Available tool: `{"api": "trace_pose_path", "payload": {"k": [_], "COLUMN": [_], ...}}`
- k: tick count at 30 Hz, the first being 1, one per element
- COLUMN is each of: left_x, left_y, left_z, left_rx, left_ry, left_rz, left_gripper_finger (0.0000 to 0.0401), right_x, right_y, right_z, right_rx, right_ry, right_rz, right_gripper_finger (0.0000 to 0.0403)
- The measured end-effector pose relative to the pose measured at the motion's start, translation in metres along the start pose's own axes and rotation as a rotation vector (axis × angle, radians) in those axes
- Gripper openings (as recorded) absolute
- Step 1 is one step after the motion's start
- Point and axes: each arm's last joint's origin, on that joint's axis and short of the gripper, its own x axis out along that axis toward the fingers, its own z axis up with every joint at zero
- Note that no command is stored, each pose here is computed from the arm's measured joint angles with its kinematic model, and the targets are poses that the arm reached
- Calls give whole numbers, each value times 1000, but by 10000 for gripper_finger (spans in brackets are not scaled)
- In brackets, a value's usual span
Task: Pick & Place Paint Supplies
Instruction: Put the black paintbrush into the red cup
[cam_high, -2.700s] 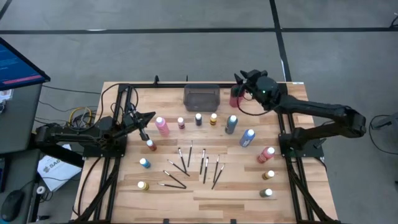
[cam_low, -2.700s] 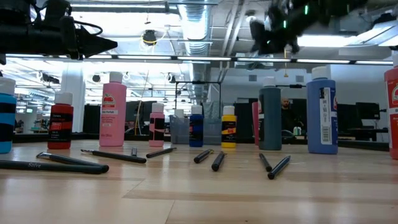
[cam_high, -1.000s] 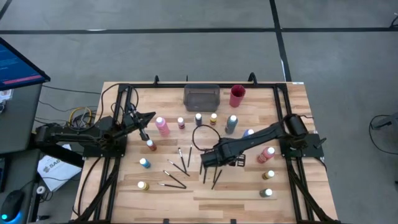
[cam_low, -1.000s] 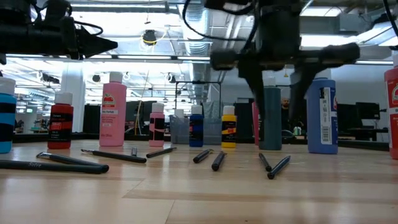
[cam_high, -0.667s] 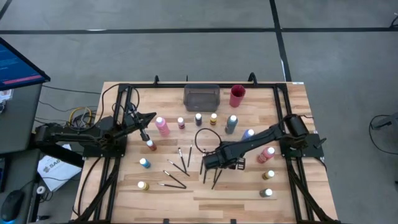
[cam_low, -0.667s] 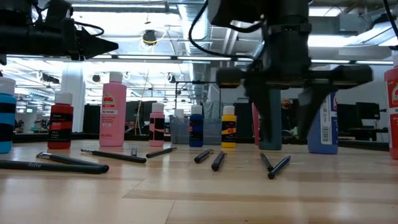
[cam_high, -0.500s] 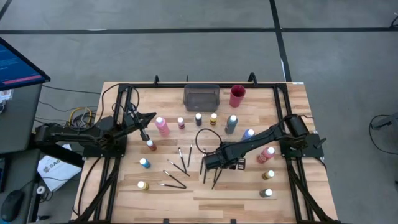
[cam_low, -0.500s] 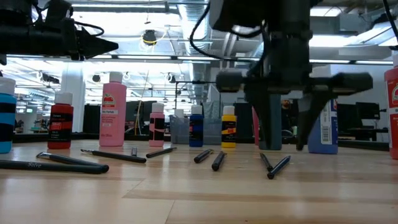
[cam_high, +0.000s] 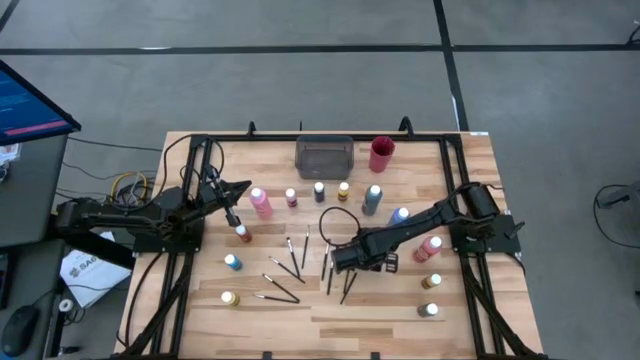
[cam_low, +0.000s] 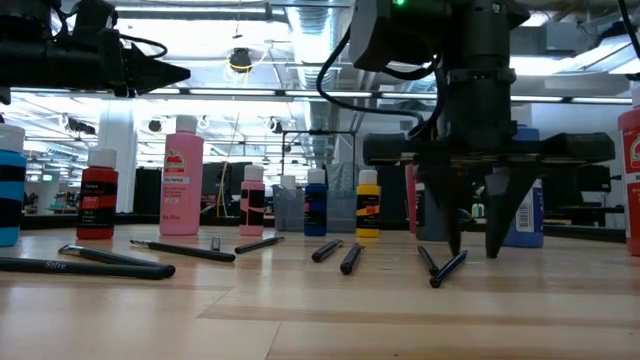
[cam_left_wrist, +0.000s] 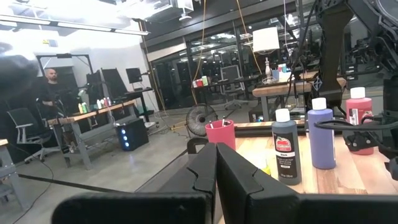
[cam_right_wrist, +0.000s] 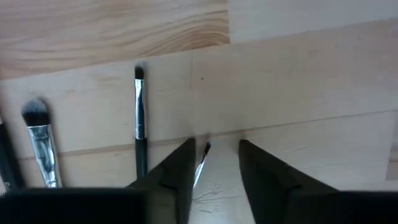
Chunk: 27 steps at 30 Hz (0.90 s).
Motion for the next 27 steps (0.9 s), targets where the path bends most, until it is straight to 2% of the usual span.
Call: {"api": "trace_pose_path", "payload": {"k": [4, 13, 19, 23, 27], "left_x": [0, 0, 0, 0, 0], "left_y": [0, 0, 0, 0, 0], "left_z": [0, 0, 0, 0, 0], "left_rx": [1, 0, 0, 0, 0], "left_ry": [1, 0, 0, -1, -1], "left_rz": [0, 0, 0, 1, 1], "left_gripper_finger": [3, 3, 3, 3, 3], "right_x": [0, 1, 1, -8, -37], "right_y": [1, 0, -3, -7, -16], "right_z": [1, -2, -7, -11, -11], "right_rx": [-14, -39, -55, -79, -89], "right_ry": [7, 13, 9, -19, -42], "right_rz": [-1, -5, -6, 37, 93], "right_gripper_finger": [64, 7, 1, 0, 0]}}
